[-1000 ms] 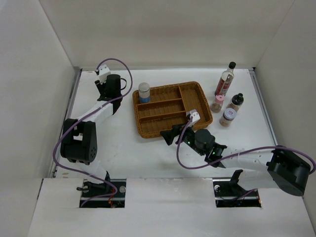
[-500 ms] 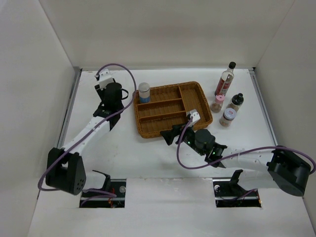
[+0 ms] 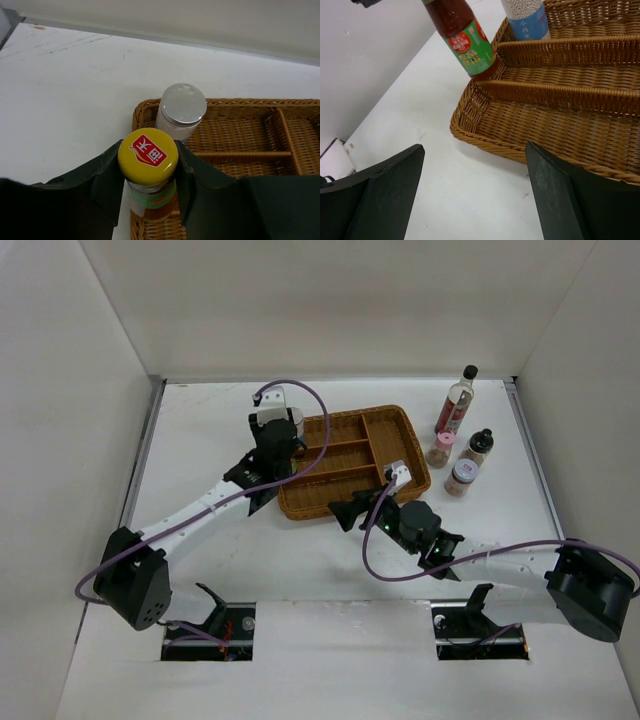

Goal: Organize the condiment bottles

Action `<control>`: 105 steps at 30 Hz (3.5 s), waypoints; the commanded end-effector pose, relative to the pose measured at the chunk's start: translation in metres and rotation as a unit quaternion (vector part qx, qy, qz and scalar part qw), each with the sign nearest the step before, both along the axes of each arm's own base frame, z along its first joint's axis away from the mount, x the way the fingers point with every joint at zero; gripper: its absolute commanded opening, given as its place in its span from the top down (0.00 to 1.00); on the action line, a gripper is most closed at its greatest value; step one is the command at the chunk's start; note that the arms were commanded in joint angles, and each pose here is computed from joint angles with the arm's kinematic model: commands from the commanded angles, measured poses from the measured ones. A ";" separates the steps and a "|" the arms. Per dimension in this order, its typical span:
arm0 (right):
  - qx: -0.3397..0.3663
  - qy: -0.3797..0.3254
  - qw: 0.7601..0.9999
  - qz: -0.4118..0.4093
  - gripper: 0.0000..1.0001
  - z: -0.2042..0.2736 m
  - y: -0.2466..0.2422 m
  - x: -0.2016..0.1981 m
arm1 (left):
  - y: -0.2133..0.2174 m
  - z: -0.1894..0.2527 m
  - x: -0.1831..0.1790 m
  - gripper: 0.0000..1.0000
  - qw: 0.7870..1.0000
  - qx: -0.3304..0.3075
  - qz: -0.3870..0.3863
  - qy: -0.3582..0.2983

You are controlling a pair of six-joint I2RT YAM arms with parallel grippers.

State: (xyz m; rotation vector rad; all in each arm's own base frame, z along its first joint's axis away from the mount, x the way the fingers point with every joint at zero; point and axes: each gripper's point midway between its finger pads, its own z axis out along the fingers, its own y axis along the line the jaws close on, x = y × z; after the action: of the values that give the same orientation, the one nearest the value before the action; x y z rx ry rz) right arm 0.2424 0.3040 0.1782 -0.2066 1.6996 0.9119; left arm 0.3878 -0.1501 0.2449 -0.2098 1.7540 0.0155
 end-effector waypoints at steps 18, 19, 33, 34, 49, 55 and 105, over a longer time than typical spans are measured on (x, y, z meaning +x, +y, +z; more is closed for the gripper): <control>0.040 -0.021 0.999 -0.002 0.12 0.024 -0.001 0.002 | -0.047 0.011 0.028 0.80 0.997 -0.049 -0.027 -0.057; 0.040 -0.021 0.999 -0.002 0.12 0.023 -0.001 0.002 | -0.047 0.007 0.028 0.79 0.997 -0.050 -0.027 -0.056; 0.040 -0.021 0.999 -0.012 0.14 0.023 -0.006 0.006 | -0.049 -0.035 0.020 0.54 0.999 -0.034 -0.026 -0.029; 0.040 -0.021 0.999 -0.012 0.15 0.023 -0.006 0.006 | -0.048 -0.034 0.020 0.50 0.999 -0.035 -0.026 -0.030; 0.040 -0.022 0.999 -0.015 0.54 0.024 -0.009 0.007 | -0.032 0.004 -0.005 0.11 0.995 -0.066 -0.031 -0.069; 0.033 -0.021 0.999 -0.021 0.73 0.023 -0.012 0.008 | -0.003 0.020 -0.036 0.00 0.991 -0.092 -0.025 -0.097; -0.193 0.218 0.802 -0.522 0.27 -0.077 -0.333 0.143 | 0.092 -0.133 -0.098 0.00 0.947 -0.314 0.047 -0.053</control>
State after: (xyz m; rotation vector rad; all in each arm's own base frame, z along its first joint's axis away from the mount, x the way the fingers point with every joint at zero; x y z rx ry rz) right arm 0.3714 -0.0295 0.0847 0.6641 2.0957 -0.3090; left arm 0.2870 -0.0543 0.1027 -0.7428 1.6328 -0.4383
